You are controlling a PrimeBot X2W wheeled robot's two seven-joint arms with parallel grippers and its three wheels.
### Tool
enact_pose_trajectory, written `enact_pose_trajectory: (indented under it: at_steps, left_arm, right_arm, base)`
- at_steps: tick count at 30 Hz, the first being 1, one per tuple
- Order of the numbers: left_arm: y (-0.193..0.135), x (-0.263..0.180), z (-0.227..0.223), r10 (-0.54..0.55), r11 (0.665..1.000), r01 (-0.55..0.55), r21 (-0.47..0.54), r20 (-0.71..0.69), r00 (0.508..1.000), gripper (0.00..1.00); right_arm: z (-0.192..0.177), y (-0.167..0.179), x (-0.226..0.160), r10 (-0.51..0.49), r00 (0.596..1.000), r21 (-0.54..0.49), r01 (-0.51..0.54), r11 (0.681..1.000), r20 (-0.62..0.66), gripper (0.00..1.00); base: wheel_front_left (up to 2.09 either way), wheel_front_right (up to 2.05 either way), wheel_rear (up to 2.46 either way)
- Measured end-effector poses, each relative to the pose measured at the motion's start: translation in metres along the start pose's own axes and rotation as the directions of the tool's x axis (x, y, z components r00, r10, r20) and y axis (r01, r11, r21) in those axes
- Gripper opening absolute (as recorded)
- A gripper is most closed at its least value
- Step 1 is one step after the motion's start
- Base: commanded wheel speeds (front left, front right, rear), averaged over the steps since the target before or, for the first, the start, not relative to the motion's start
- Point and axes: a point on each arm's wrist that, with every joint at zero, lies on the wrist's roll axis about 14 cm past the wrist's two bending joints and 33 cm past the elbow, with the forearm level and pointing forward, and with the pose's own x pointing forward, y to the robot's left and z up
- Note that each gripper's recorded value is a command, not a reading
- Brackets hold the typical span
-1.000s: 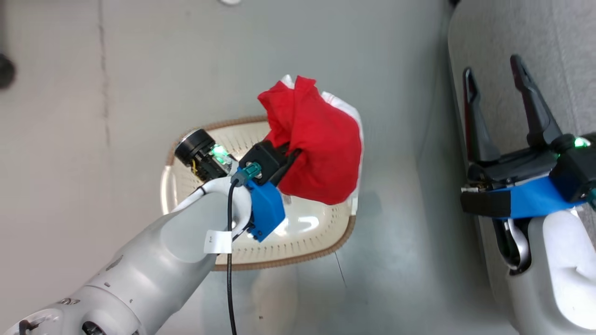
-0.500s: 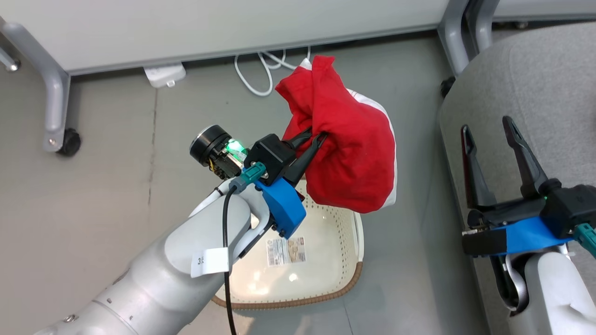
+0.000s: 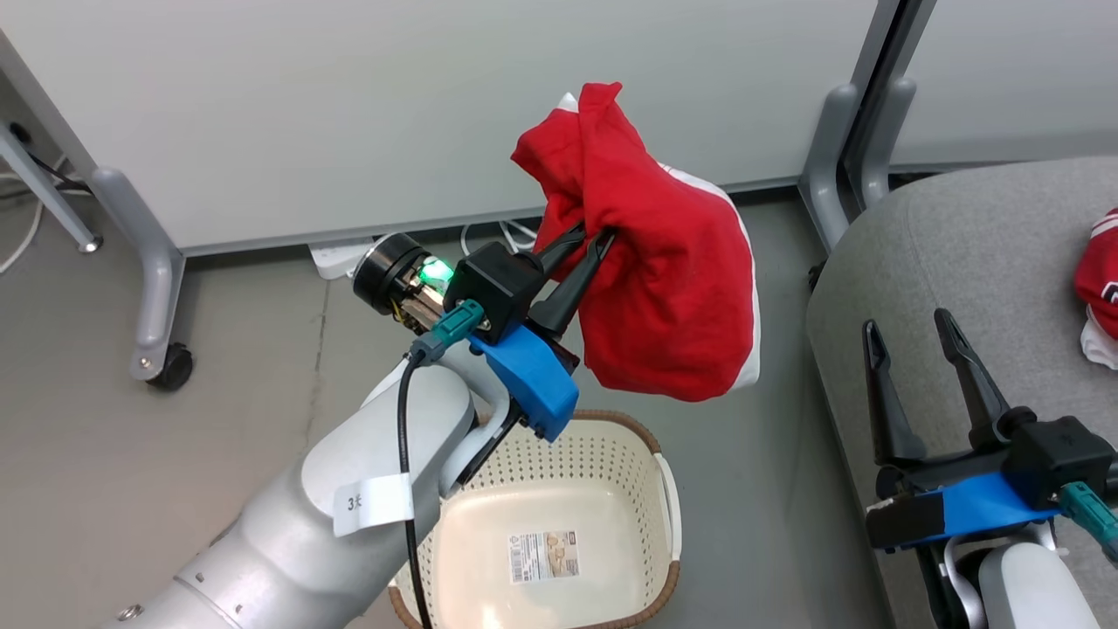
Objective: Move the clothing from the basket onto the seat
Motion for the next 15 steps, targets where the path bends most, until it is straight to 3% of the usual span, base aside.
enact_pose_trajectory:
  at_steps: [15]
  left_arm:
    - [-0.004,-0.009,0.024,0.013,1.000,-0.014,0.028,0.041,0.999,0.00]
  right_arm:
    - [0.009,0.007,-0.013,0.012,1.000,0.005,-0.012,1.000,0.015,1.00]
  base:
    - [0.00,0.00,0.00]
